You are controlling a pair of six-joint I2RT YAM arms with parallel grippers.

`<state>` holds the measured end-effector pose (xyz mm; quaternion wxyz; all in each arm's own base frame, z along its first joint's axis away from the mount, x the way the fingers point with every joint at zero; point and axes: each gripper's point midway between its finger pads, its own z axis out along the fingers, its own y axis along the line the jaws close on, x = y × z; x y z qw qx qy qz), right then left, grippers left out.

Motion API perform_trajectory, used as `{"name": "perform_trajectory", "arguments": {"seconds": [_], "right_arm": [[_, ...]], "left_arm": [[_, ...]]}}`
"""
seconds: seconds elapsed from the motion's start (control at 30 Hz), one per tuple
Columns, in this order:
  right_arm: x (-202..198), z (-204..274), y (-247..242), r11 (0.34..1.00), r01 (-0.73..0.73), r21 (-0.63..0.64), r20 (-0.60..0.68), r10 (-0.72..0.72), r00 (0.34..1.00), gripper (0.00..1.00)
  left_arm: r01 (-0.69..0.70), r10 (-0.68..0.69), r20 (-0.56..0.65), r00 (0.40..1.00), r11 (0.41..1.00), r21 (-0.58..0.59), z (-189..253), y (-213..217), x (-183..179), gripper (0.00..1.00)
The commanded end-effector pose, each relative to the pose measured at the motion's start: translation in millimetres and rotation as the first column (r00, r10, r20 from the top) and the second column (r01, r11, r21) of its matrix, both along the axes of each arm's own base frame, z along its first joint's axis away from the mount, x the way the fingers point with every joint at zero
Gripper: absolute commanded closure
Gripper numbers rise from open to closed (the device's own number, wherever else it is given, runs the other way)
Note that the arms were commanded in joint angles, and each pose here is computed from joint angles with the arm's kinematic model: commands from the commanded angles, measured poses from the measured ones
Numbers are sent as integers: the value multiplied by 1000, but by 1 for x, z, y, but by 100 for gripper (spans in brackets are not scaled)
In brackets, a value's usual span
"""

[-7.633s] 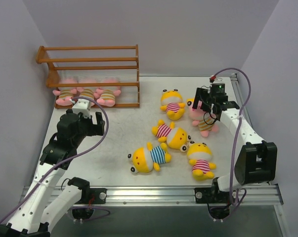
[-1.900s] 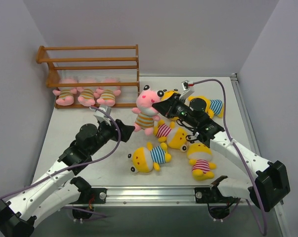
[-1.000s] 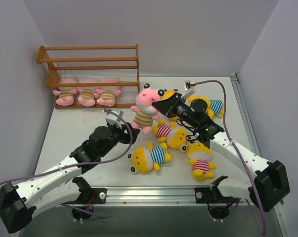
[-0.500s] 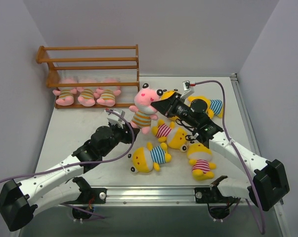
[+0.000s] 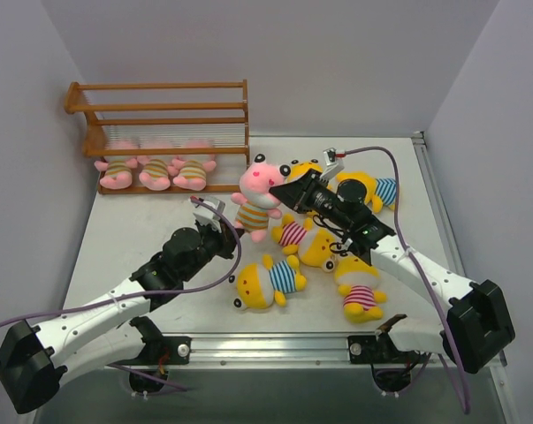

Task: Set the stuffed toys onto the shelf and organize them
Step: Pass the stuffed toy from the right arm to the left, then place the stuffed toy onto shelf

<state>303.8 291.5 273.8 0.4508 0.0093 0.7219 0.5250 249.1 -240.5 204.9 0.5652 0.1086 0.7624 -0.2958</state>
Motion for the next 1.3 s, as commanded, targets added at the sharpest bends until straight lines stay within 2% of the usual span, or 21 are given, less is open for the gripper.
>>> {"name": "perform_trajectory", "arguments": {"seconds": [0.0,0.07,0.1,0.17,0.2,0.27,0.37,0.5,0.7,1.27], "right_arm": [[-2,12,-2,1000,-3,-3,70,3,998,91],[3,10,-8,999,26,-33,77,-24,997,78],[3,8,-12,998,38,-53,71,-34,997,61],[2,13,-19,993,56,-102,121,-43,992,49],[1,5,-23,987,64,-144,103,-49,993,36],[3,9,-35,972,108,-210,154,-77,985,23],[3,7,-51,942,149,-299,162,-103,981,13],[1,8,-70,913,219,-344,203,-156,967,7],[0,11,-82,891,256,-376,239,-174,955,5],[-2,29,-103,875,314,-370,325,-195,925,0]], "left_arm": [[-6,8,43,999,999,-43,11,0,2,98],[-28,29,32,999,999,-33,7,2,4,98],[-32,33,25,999,999,-28,5,3,4,98],[-47,47,-20,999,998,-29,-6,5,3,98],[-48,47,-41,998,998,-32,-11,6,2,98],[-69,64,-83,994,996,-53,-24,10,3,98],[-88,81,-117,990,995,-52,-29,21,15,98],[-128,118,-154,981,990,-58,-33,37,29,98],[-200,183,-157,971,974,-103,-26,58,54,98],[-181,165,-221,961,982,-55,-31,44,110,98]]}}
